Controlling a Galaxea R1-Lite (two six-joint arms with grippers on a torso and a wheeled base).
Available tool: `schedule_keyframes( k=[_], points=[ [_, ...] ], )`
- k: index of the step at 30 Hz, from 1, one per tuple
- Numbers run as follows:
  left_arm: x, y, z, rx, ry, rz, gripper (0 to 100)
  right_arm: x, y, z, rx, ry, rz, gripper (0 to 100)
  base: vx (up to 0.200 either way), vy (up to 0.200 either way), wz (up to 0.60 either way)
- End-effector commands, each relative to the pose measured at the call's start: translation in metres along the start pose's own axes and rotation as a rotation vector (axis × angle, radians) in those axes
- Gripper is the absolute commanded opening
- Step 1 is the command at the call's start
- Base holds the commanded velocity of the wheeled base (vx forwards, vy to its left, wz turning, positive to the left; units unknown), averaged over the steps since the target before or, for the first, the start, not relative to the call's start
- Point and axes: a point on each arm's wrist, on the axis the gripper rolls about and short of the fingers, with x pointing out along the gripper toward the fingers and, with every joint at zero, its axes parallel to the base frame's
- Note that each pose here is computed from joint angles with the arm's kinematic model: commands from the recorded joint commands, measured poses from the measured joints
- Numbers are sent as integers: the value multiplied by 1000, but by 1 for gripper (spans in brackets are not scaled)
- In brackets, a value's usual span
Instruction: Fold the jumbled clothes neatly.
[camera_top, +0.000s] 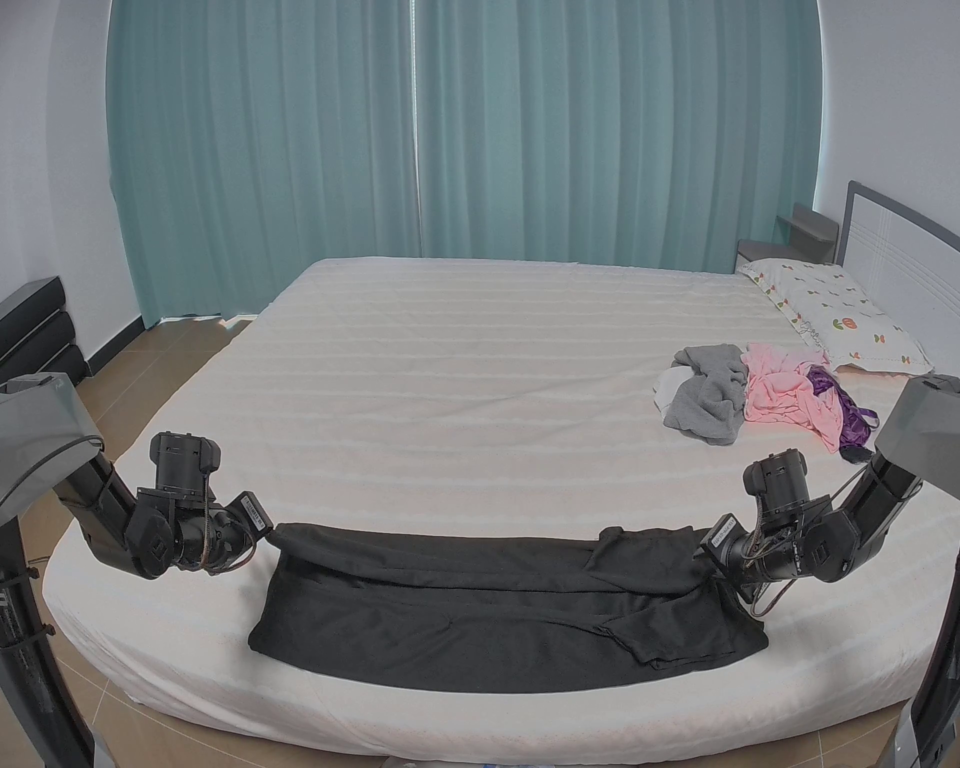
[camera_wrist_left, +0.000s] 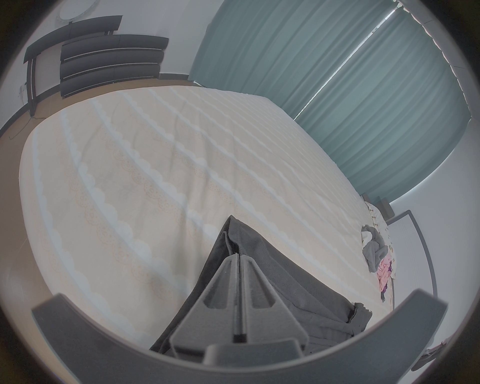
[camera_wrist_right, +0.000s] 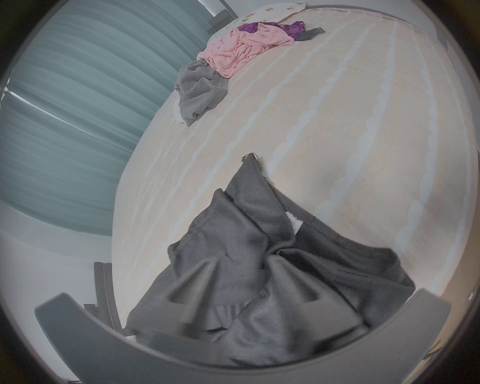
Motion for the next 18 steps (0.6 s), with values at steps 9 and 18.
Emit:
schedule_keyframes(
  k=[9,18],
  points=[
    [1,0,0,0,-1,0,0,-6,0,2,-23,-40,-8,0,0,0,0],
    [3,-17,21,-3,-69,-58,0,-10,24,31,19,-130,98,0,0,0,0]
  ],
)
